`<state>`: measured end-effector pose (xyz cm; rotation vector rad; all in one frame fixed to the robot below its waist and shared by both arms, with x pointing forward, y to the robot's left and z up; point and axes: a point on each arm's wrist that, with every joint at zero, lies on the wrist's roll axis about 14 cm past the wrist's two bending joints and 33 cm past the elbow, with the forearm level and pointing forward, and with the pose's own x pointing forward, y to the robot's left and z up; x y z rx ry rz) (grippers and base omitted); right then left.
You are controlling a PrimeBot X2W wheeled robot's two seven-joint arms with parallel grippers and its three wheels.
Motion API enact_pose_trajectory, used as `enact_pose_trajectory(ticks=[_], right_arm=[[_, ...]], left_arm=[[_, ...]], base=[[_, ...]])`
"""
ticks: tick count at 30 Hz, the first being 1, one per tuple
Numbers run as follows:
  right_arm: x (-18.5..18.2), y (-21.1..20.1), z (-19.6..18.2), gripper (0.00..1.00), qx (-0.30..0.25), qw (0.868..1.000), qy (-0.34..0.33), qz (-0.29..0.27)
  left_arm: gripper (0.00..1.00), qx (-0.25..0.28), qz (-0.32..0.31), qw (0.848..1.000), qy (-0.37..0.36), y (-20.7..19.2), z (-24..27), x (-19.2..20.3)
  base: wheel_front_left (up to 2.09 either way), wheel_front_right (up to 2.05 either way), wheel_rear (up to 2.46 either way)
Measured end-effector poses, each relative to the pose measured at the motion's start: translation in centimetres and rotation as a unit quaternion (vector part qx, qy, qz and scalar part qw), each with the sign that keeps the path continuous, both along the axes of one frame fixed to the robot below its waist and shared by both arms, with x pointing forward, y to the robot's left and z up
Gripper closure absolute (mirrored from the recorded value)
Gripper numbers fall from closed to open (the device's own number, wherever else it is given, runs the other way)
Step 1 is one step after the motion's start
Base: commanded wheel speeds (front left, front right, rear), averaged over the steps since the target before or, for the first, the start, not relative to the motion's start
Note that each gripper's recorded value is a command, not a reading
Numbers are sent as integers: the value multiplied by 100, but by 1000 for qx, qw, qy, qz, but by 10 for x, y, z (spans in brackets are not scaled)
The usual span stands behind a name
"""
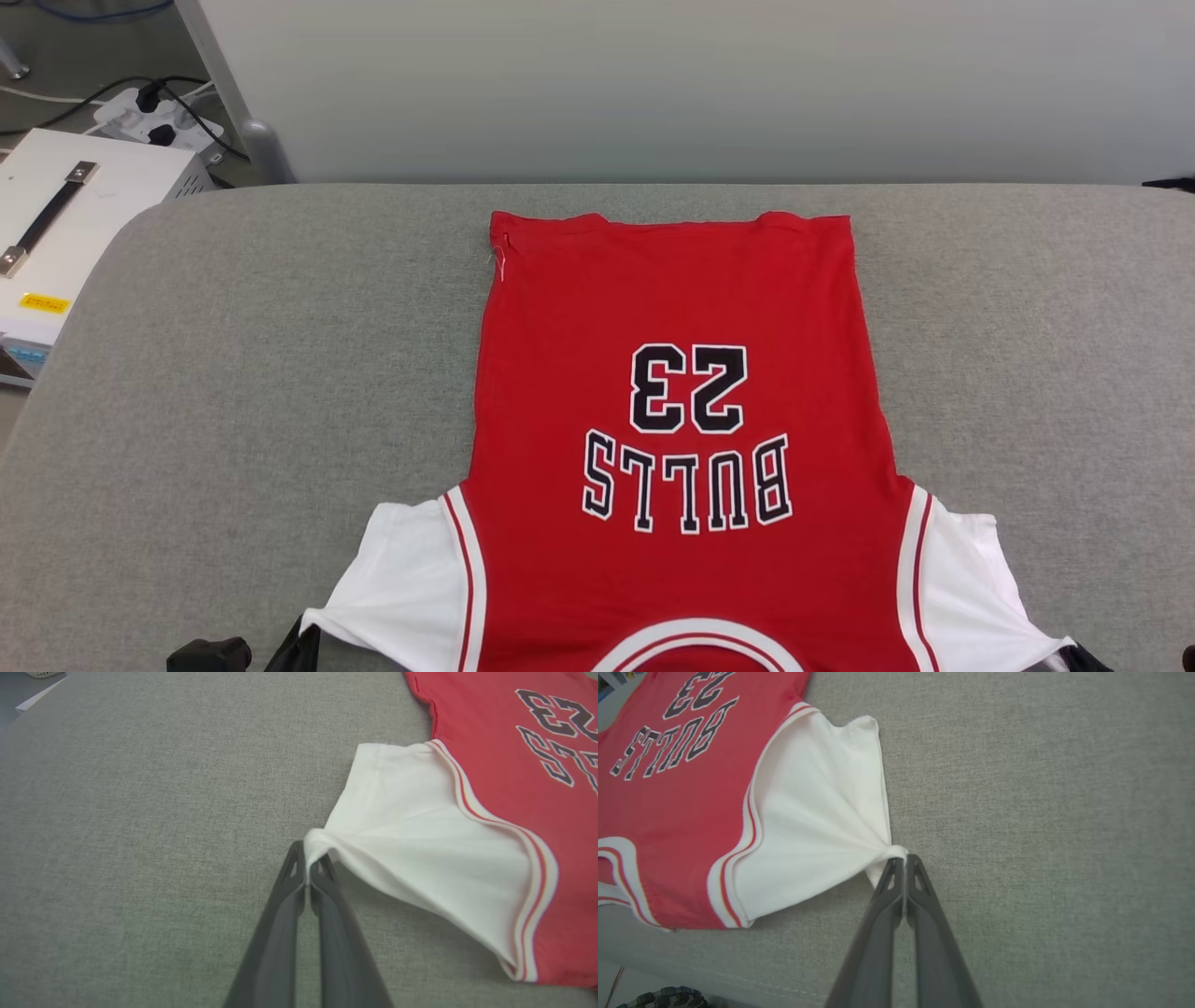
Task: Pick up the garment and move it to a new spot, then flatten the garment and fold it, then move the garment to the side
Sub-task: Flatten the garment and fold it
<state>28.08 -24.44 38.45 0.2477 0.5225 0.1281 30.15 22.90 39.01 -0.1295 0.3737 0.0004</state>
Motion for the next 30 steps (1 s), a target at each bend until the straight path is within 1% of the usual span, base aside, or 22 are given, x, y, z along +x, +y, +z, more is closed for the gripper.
enact_pose_trajectory(ticks=[1,2,3,8,10,13,17,19,23,25,27,29,30], right_arm=[[2,1,2,75,-2,1000,-2,1],[4,1,4,33,-5,1000,-7,3],[6,1,5,0,-9,1000,-8,4],[22,-5,23,0,-16,999,-38,-6],[33,-5,36,0,-14,998,-62,-9],[59,-8,68,0,-19,993,-116,-11],[103,-8,125,0,-33,979,-203,-5],[127,-7,156,0,-44,968,-247,0],[174,3,204,0,-64,953,-295,25],[197,10,223,0,-68,949,-306,36],[219,19,231,0,-77,950,-297,53],[245,29,231,0,-92,955,-271,74],[258,33,224,0,-93,962,-244,81]], left_arm=[[100,2,-2,1000,-1,-1,0,1],[100,3,-3,1000,-3,-2,1,1],[100,2,-4,1000,-5,-3,1,2],[100,-3,-6,1000,-14,-8,5,6],[100,-5,-5,1000,-18,-11,6,8],[100,-14,-4,999,-33,-16,14,15],[100,-14,-7,999,-52,-21,24,25],[100,-13,-9,998,-62,-23,29,31],[100,-5,-14,996,-83,-26,39,47],[100,-7,-14,996,-92,-29,43,55],[100,-9,-14,995,-97,-32,45,61],[100,-9,-13,995,-100,-35,45,67],[100,-8,-12,995,-100,-35,44,69]], base=[[0,0,0],[0,0,0],[0,0,0],[0,0,0],[0,0,0],[0,0,0],[0,0,0],[0,0,0],[0,0,0],[0,0,0],[0,0,0],[0,0,0],[0,0,0]])
